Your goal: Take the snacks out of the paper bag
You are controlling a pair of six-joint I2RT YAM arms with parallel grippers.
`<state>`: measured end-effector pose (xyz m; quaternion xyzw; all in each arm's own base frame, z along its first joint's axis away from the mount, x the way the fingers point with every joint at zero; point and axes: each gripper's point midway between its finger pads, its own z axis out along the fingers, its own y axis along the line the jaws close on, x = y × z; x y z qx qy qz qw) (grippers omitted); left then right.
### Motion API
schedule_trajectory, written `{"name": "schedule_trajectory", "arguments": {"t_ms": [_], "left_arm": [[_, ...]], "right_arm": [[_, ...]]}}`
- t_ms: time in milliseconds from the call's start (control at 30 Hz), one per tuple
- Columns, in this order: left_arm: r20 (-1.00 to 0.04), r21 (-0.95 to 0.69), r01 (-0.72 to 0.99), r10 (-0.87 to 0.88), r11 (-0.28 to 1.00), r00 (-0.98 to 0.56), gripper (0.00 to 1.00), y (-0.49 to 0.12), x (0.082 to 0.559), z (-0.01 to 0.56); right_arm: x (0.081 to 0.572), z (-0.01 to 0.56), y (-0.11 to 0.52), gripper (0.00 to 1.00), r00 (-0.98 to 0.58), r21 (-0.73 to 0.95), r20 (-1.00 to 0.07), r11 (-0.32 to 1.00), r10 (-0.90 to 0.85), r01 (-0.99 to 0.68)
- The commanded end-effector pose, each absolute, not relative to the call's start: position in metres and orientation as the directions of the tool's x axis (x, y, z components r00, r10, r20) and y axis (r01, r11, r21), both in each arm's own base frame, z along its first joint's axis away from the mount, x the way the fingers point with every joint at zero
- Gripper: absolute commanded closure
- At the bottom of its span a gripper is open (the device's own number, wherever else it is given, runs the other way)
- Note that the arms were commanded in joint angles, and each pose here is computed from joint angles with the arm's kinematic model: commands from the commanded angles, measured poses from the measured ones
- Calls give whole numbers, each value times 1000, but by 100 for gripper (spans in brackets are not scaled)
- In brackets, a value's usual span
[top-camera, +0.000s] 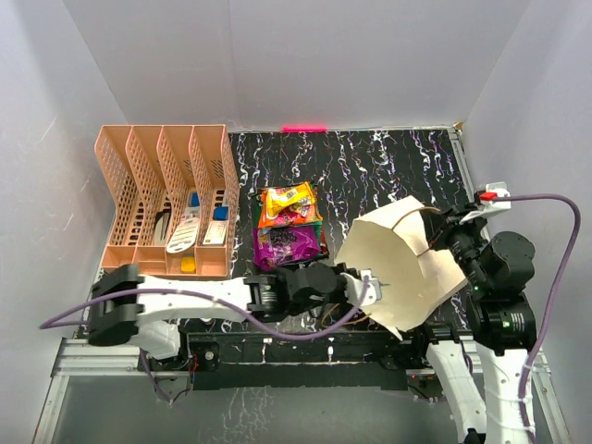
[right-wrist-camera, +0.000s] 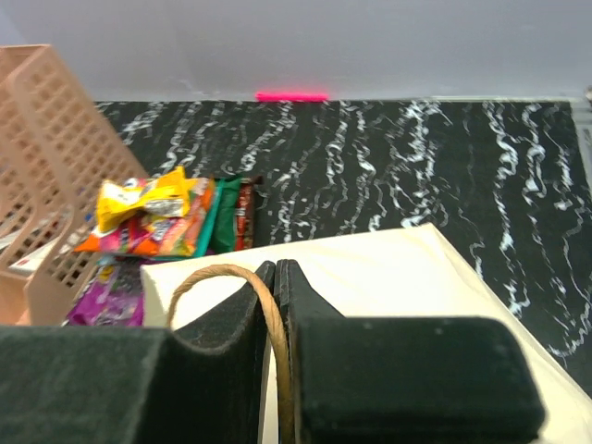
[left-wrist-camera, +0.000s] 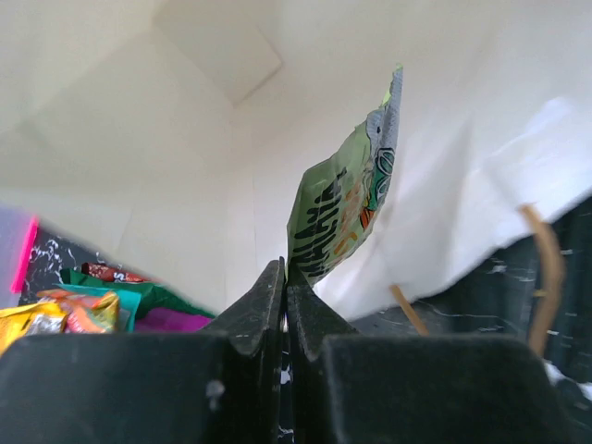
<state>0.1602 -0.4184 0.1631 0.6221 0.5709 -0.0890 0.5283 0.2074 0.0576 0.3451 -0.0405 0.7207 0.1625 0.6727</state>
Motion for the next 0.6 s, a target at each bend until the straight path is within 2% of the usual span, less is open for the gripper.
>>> {"name": "schedule_trajectory", "arguments": {"t_ms": [0,133,267,433,567], "left_arm": [[-862,390,867,453,310,227,100,-392,134,250],[-864,399,819,468,413,185,100,-358,146,290],[-832,465,675,544,572,112,100,-318,189,308],[-867,299,666,486,684,-110,100,-289,253,304],[-886,283,643,451,711,-109,100,-292,287,304]], "right_arm": [[239,343,24,92,-46,199,-980,976,196,-84],[250,342,11,92,-19,149,-989,989,149,-21],[252,343,9,92,8,116,-993,993,116,-25],[247,339,15,93,19,97,-995,993,98,-64],[237,346,18,92,50,91,-994,992,95,-84]]}}
